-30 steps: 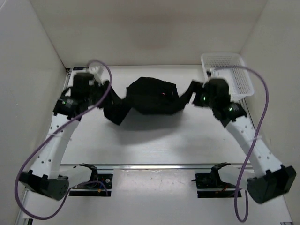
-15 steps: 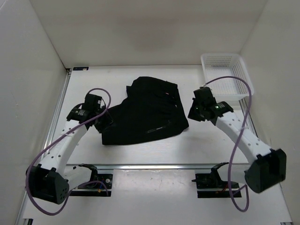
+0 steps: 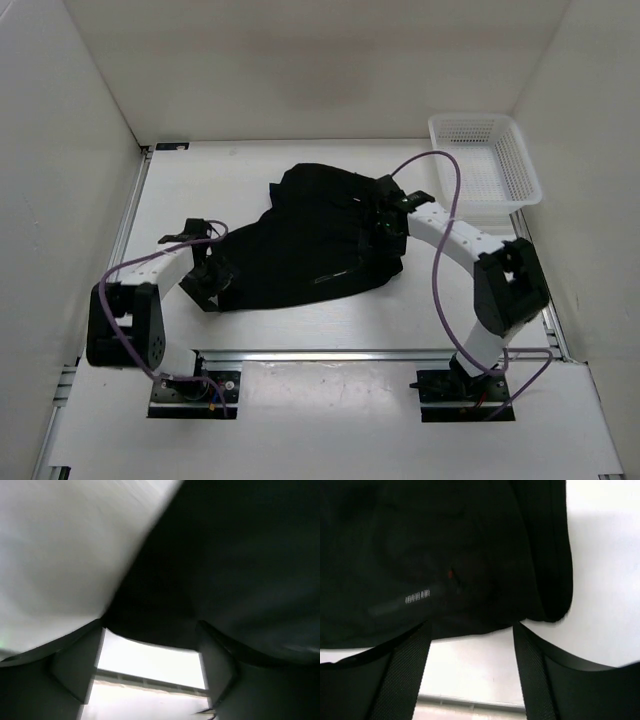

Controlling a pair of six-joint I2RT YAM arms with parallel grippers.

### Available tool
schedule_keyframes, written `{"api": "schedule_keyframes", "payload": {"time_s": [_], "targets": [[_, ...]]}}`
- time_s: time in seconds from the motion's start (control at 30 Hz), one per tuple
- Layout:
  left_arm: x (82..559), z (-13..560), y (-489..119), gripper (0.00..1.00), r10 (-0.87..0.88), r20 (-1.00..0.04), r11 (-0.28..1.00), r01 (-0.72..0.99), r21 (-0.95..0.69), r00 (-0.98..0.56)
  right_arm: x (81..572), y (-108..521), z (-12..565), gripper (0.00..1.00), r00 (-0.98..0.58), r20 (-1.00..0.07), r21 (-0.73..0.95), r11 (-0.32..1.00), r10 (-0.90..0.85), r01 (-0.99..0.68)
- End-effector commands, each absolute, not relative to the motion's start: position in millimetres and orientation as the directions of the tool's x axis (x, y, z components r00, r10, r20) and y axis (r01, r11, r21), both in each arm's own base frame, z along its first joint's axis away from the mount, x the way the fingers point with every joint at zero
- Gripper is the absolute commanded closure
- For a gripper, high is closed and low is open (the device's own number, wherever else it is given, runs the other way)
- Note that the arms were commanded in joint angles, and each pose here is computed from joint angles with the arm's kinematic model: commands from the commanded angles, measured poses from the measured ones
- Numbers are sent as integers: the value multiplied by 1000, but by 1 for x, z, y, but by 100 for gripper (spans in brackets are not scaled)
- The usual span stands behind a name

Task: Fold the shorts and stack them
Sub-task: Flatten the shorts out

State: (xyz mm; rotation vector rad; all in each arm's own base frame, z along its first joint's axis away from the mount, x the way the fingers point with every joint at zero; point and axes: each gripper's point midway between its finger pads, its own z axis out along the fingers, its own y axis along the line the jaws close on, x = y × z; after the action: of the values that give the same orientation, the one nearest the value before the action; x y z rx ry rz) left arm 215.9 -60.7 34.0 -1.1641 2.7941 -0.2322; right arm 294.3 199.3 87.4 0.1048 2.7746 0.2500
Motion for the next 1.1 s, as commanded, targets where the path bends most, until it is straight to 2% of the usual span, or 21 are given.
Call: {"api": "schedule_keyframes", "payload": {"time_s": [0.0, 0.03, 0.1, 0.13, 0.2, 0.33, 0.43, 0.53, 0.57, 0.6, 0.73, 0.9, 0.93, 1.07], "targets": [[222, 15, -58, 19, -704, -28, 702, -690, -176, -709, 317, 192, 79, 29, -934, -350, 102, 994, 70, 37], [224, 13, -56, 26, -705, -29, 703, -693, -160, -708, 327, 191, 81, 29, -926, -374, 80, 996, 60, 32], [230, 12, -50, 43, -706, -53, 705, -692, -154, -707, 330, 182, 67, 29, -934, -353, 27, 999, 49, 42], [235, 16, -50, 69, -699, -65, 711, -683, -164, -712, 333, 183, 66, 29, -935, -352, 22, 999, 38, 33], [244, 20, -48, 90, -698, -77, 713, -680, -174, -712, 337, 179, 55, 29, -942, -335, -4, 999, 34, 38], [252, 24, -48, 90, -691, -91, 719, -670, -185, -717, 335, 177, 39, 31, -954, -299, -30, 999, 18, 29], [256, 26, -48, 90, -691, -97, 719, -668, -192, -716, 331, 178, 37, 40, -952, -304, -6, 1000, 21, 24], [259, 29, -48, 90, -691, -103, 719, -666, -198, -715, 327, 185, 43, 70, -950, -311, 51, 999, 26, 11], [259, 29, -48, 90, -691, -104, 719, -666, -198, -715, 327, 186, 48, 90, -946, -322, 58, 998, 28, 10], [263, 32, -48, 90, -691, -111, 719, -664, -205, -714, 327, 186, 48, 99, -946, -322, 58, 998, 28, 10], [279, 48, -47, 90, -684, -140, 725, -646, -239, -716, 349, 193, 92, 100, -905, -424, 107, 994, 28, -20], [307, 96, -40, 90, -672, -208, 737, -613, -285, -711, 365, 187, 162, 100, -818, -575, 112, 993, 29, -43], [309, 105, -37, 90, -678, -223, 731, -614, -297, -700, 365, 183, 180, 100, -793, -607, 133, 990, 50, -39], [307, 121, -34, 90, -678, -254, 732, -602, -319, -690, 337, 160, 190, 100, -760, -647, 121, 992, 55, -31]]}}
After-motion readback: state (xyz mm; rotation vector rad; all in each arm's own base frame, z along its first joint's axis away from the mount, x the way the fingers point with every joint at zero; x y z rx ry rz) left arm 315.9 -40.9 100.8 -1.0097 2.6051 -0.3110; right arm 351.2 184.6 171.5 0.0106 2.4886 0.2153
